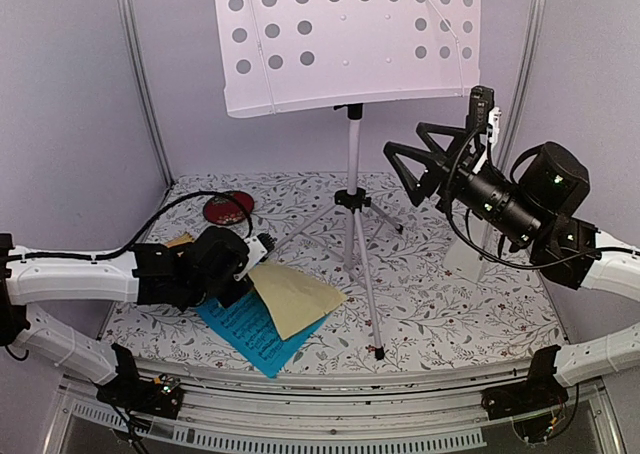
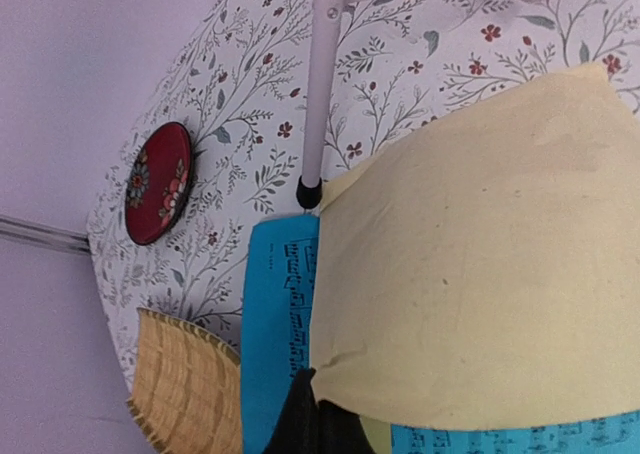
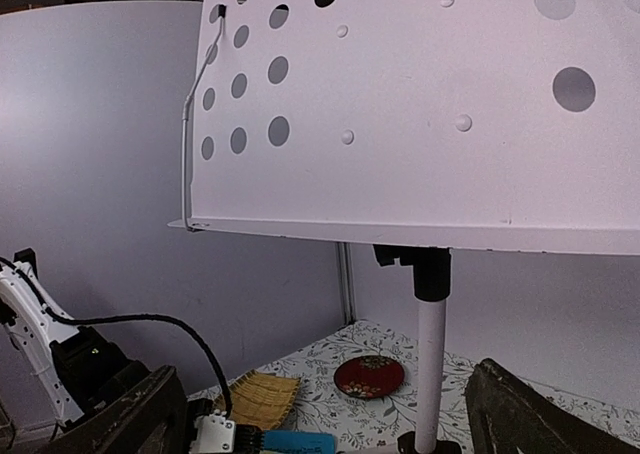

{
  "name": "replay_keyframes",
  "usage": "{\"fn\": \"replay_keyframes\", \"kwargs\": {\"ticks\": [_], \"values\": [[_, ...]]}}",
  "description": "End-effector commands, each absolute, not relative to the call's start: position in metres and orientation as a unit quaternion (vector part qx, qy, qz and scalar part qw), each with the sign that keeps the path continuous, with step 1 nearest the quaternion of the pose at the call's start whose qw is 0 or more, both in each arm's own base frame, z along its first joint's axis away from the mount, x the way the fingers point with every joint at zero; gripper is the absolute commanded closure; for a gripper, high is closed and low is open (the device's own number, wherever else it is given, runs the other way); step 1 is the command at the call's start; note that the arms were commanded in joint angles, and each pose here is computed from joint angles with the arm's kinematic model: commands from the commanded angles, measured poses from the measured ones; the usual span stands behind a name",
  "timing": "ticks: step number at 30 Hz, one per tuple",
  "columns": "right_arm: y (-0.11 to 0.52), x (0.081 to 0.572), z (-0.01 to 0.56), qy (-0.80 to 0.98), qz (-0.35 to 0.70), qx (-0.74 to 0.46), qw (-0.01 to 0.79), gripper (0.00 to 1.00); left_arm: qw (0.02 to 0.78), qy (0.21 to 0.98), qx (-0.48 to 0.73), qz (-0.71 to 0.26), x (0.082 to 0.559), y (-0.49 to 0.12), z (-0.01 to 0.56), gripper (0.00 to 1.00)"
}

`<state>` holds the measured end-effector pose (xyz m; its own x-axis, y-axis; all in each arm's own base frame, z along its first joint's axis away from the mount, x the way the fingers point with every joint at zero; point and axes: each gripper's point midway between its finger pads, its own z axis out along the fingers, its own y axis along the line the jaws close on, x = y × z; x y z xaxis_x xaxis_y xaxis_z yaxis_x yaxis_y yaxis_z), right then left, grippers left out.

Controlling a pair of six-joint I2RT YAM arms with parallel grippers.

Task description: Pack up the instrument practice props

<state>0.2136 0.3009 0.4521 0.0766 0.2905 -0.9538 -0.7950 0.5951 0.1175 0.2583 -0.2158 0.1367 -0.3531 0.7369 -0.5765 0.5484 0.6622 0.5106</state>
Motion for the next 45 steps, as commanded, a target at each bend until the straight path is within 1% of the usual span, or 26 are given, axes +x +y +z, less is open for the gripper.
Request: {"fn": "replay_keyframes", "kwargs": {"ticks": [1,6,10,14,20,22,25,27,28,29,30,31,34,38,40,42,43,44,45], "values": [[0.294,0.216,0.452,0.560,0.375,-0.218,0.706,0.01,0.421,0.752,0.455,0.224,0.260,-0.213,0.160,1.00],[0.295,0.218,0.448,0.564,0.373,-0.217,0.704,0.00,0.441,0.694,0.492,0.287,0.258,-0.219,0.189,1.00],[0.298,0.219,0.443,0.569,0.372,-0.218,0.700,0.00,0.451,0.668,0.522,0.277,0.250,-0.228,0.196,1.00],[0.298,0.221,0.442,0.572,0.372,-0.216,0.699,0.01,0.430,0.655,0.549,0.290,0.241,-0.222,0.182,1.00],[0.296,0.221,0.437,0.577,0.368,-0.215,0.696,0.01,0.368,0.662,0.587,0.286,0.221,-0.220,0.153,0.99],[0.294,0.222,0.433,0.582,0.365,-0.214,0.695,0.01,0.360,0.665,0.589,0.283,0.216,-0.223,0.151,0.90],[0.290,0.223,0.427,0.591,0.356,-0.210,0.693,0.01,0.358,0.678,0.582,0.272,0.211,-0.225,0.152,0.62],[0.286,0.224,0.421,0.598,0.350,-0.206,0.691,0.01,0.355,0.691,0.579,0.249,0.206,-0.229,0.154,0.49],[0.284,0.224,0.418,0.601,0.347,-0.205,0.690,0.01,0.356,0.697,0.577,0.235,0.204,-0.232,0.157,0.36],[0.281,0.225,0.416,0.605,0.346,-0.205,0.687,0.01,0.358,0.702,0.576,0.218,0.202,-0.235,0.161,0.29],[0.280,0.227,0.411,0.611,0.344,-0.205,0.683,0.01,0.359,0.706,0.576,0.200,0.198,-0.239,0.165,0.20],[0.277,0.229,0.407,0.616,0.342,-0.206,0.679,0.01,0.359,0.712,0.576,0.180,0.195,-0.242,0.168,0.15],[0.269,0.239,0.389,0.638,0.343,-0.203,0.659,0.01,0.342,0.728,0.584,0.111,0.179,-0.254,0.175,0.08],[0.256,0.254,0.364,0.664,0.354,-0.187,0.631,0.01,0.298,0.751,0.589,0.029,0.154,-0.267,0.184,0.07],[0.248,0.262,0.353,0.676,0.361,-0.175,0.618,0.01,0.288,0.761,0.581,-0.018,0.144,-0.278,0.195,0.07],[0.245,0.267,0.342,0.686,0.374,-0.166,0.602,0.01,0.309,0.765,0.560,-0.076,0.139,-0.297,0.214,0.07],[0.245,0.269,0.336,0.692,0.381,-0.159,0.592,0.01,0.334,0.764,0.540,-0.117,0.140,-0.312,0.226,0.05],[0.246,0.272,0.330,0.697,0.386,-0.156,0.584,0.01,0.356,0.760,0.517,-0.170,0.141,-0.328,0.237,0.02],[0.247,0.274,0.324,0.703,0.393,-0.151,0.574,0.01,0.375,0.753,0.491,-0.227,0.141,-0.343,0.246,0.02]]}}
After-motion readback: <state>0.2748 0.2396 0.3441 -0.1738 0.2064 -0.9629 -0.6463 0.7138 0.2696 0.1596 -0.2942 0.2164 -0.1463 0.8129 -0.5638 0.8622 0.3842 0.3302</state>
